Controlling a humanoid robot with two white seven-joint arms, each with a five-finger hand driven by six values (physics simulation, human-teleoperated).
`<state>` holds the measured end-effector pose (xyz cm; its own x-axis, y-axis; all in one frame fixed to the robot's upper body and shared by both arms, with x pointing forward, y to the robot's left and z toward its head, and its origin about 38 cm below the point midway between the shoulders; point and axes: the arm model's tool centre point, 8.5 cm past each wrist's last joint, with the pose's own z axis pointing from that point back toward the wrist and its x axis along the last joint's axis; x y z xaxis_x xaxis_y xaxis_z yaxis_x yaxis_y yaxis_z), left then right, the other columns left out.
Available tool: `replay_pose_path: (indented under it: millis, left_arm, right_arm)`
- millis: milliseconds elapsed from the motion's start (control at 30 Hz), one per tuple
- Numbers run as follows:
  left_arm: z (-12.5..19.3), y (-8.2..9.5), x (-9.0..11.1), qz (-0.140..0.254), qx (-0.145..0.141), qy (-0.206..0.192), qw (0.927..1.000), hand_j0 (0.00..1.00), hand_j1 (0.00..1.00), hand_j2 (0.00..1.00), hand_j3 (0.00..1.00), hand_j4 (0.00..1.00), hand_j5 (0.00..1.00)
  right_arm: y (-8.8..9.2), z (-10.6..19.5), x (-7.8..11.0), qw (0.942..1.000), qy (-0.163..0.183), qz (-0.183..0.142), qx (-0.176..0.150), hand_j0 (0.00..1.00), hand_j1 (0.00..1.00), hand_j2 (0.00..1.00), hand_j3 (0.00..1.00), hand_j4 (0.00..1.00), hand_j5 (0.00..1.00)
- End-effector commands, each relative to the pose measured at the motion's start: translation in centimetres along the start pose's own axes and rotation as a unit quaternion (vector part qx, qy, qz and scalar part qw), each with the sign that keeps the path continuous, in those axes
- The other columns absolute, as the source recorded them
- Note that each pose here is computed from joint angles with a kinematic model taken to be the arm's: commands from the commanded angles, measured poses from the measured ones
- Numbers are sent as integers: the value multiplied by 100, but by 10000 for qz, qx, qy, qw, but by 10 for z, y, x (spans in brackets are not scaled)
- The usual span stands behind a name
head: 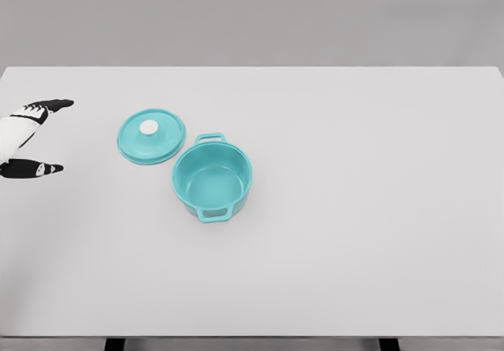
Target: Cover the pot with left arm
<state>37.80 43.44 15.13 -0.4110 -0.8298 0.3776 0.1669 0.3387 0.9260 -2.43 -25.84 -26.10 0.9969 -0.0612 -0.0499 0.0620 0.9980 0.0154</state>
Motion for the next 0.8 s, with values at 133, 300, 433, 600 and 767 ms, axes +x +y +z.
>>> replay_pose_path:
  millis: [133,300,433,600,767]
  left_arm:
    - [0,1,0,14,11,-5,10000,100,100,100,100,100,100]
    - [-3,2,2,9,32,-47,10000,100,100,100,100,100,100]
    - [-13,23,6,-127,227,-160,9995,100,100,100,100,100,100]
    - [-48,48,27,-854,163,-458,9952,87,87,87,87,87,87]
    - [-77,47,48,-1054,-38,-817,9911,79,79,79,79,79,79]
  right_arm:
    - [0,0,0,10000,0,1,1,100,100,100,100,100,100]
    - [0,0,0,10000,0,1,1,100,100,100,100,100,100]
    - [0,0,0,10000,0,1,1,100,100,100,100,100,100]
    - [0,0,-1,10000,8,0,3,100,100,100,100,100,100]
    - [0,0,-1,10000,8,0,3,100,100,100,100,100,100]
